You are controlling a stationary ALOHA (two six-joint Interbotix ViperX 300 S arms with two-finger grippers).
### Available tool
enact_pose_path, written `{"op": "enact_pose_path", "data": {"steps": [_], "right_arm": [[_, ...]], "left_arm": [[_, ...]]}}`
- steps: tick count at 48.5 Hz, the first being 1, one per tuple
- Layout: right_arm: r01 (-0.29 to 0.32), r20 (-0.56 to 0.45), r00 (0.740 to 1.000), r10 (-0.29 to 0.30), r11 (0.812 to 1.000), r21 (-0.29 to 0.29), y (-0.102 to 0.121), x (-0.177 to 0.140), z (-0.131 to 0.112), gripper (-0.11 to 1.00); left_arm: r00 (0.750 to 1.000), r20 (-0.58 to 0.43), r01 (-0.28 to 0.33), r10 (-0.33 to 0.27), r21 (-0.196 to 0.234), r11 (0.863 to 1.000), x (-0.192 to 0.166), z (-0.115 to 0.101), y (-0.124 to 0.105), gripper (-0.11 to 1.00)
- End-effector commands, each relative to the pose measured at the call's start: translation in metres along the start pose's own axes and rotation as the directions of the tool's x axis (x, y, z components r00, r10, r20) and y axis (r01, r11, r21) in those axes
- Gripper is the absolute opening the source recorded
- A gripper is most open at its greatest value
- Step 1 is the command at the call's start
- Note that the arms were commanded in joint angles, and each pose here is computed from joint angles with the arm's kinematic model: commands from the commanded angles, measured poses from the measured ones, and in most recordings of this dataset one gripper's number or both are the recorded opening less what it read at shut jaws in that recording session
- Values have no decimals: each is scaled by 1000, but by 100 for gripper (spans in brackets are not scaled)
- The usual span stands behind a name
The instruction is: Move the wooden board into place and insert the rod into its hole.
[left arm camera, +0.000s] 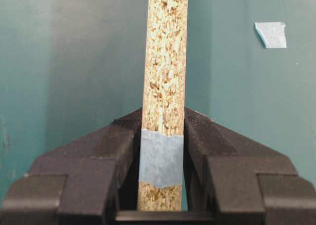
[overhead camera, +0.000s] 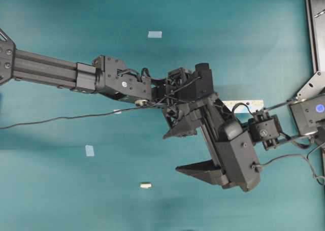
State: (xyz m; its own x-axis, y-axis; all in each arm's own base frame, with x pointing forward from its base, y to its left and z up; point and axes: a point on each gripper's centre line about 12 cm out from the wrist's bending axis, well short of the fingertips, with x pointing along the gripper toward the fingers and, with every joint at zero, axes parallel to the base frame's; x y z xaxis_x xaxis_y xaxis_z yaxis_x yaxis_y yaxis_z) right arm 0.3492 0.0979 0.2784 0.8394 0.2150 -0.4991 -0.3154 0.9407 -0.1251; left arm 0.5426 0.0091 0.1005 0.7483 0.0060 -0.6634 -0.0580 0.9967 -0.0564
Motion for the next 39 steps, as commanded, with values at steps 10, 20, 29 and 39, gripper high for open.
{"op": "enact_pose_path", "data": {"steps": [10,20,29,39], "right_arm": [[-1,32,999,1,1000,-1,0,-5,6,99],[-1,45,999,1,1000,-1,1,-4,7,99],[-1,42,999,1,1000,-3,1,-3,7,99],[-2,39,999,2,1000,-1,1,-3,6,99]], "left_arm": [[998,58,5,-5,2,1000,-9,20,-3,22],[998,63,5,-5,6,1000,-9,21,-3,22],[998,62,7,-8,20,1000,-9,21,-5,35],[998,65,10,-11,24,1000,-9,21,-7,31]]}}
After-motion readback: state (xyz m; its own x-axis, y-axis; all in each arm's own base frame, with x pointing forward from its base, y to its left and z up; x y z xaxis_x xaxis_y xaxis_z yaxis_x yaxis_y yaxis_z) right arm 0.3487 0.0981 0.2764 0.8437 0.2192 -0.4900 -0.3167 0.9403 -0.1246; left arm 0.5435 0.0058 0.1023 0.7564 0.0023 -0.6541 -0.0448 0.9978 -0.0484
